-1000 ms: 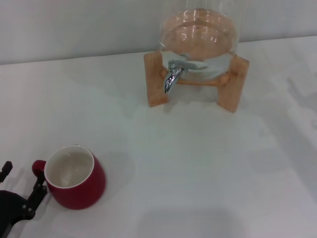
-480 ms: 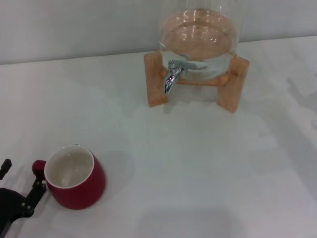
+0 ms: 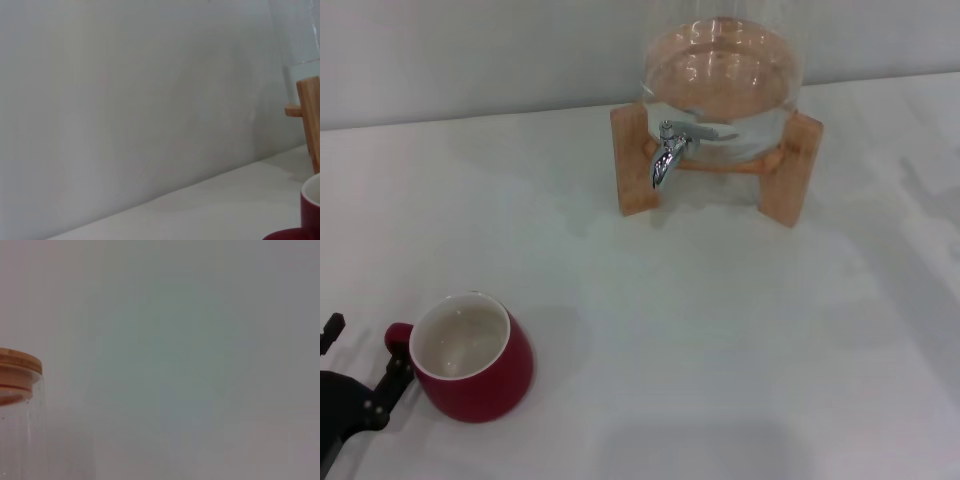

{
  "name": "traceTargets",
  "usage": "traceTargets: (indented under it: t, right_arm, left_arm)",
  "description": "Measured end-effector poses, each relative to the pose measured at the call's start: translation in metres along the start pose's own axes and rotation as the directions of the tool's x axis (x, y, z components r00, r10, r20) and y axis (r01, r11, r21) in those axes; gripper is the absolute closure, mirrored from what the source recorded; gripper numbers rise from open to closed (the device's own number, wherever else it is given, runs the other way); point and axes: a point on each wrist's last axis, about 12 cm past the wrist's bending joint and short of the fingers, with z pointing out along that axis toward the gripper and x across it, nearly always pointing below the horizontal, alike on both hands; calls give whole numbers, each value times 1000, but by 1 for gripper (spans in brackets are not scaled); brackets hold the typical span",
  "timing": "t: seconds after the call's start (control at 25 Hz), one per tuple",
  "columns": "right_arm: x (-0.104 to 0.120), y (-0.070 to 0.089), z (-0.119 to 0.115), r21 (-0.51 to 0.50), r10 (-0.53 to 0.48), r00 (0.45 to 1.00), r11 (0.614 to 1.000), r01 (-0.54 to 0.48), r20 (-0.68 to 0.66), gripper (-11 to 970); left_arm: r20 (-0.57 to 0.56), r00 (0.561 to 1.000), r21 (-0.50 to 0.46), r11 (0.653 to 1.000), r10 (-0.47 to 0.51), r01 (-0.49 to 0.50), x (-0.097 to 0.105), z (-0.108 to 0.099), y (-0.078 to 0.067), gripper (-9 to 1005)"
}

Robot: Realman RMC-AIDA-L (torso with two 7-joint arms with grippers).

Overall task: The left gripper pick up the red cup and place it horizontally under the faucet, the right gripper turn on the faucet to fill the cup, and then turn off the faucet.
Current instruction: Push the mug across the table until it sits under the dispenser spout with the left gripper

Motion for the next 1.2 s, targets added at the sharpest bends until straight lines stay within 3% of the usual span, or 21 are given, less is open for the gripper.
traceTargets:
  t: [1.16,1.2]
  right_arm:
    - [-1,1,2,-4,-1,1000,1000,1,5,91]
    - [-1,1,2,-5,0,1000,1000,1,5,91]
  left_arm:
    - [-8,1000,9,1000,4,-3,-1,7,0,277]
    - [-8,1000,8,1000,3,-3,-1,7,0,311]
